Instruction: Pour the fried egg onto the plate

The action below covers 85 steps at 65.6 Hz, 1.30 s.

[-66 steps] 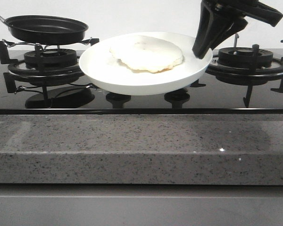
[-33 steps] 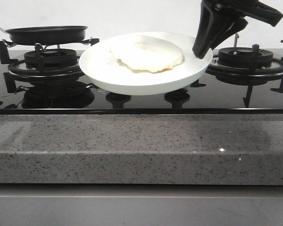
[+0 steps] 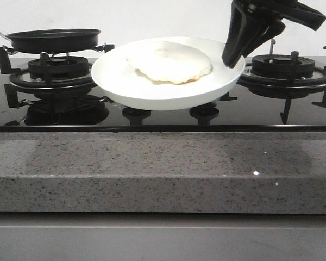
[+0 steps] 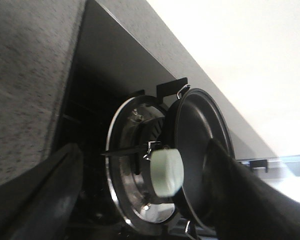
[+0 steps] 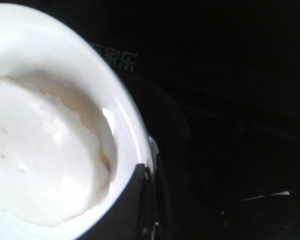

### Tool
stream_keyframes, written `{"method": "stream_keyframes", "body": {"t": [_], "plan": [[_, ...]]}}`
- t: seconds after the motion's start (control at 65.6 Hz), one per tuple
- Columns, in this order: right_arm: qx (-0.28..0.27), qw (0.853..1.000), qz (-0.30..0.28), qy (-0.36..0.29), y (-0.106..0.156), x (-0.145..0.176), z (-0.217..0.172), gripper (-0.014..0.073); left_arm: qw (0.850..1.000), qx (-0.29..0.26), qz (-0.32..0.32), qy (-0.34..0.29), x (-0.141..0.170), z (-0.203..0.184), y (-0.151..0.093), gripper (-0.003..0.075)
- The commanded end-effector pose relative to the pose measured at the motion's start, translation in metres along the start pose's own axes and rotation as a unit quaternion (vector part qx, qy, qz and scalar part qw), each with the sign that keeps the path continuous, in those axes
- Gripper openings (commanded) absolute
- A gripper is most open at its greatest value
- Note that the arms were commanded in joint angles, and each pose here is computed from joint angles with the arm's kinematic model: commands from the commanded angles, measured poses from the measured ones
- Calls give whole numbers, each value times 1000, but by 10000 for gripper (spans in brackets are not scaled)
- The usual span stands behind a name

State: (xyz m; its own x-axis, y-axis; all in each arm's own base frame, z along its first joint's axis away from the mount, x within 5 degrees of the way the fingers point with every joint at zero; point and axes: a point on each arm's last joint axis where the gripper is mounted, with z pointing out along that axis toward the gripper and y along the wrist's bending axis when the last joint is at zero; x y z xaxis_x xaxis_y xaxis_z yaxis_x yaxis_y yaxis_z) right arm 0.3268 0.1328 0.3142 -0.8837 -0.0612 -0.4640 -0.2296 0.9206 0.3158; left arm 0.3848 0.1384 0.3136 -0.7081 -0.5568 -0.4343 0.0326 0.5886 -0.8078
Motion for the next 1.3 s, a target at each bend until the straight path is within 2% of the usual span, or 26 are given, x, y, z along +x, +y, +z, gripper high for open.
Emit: {"method": "stream_keyframes", "body": {"t": [0.0,0.168,0.32,0.427,0.549,0.671,0.808,1.098,1.28], "plan": [[-17,998,-5,-56,9,-9,-23,-97,997,6,64,-39,-2,-34,-56,502],[-17,998,-5,-56,9,-9,-23,-97,985,-78,147,-45,17,-58,-102,502],[-17,998,-5,-56,9,-9,-23,-97,963,-126,236,-36,49,-68,-157,502],[-17,998,-5,-56,9,-9,-23,-97,940,-156,303,-26,83,-76,-198,501],[-17,998,-5,-56,9,-9,-23,-97,907,-230,352,-26,115,-89,-222,501],[-17,998,-5,-56,9,-9,-23,-97,895,-246,371,-38,146,-104,-234,501],[-17,998,-5,-56,9,-9,-23,-97,891,-233,385,-50,180,-118,-230,501],[-17,998,-5,-56,9,-9,-23,-97,885,-257,388,-19,240,-135,-174,501],[-17,998,-5,-56,9,-9,-23,-97,883,-261,389,-17,260,-140,-153,501]]}}
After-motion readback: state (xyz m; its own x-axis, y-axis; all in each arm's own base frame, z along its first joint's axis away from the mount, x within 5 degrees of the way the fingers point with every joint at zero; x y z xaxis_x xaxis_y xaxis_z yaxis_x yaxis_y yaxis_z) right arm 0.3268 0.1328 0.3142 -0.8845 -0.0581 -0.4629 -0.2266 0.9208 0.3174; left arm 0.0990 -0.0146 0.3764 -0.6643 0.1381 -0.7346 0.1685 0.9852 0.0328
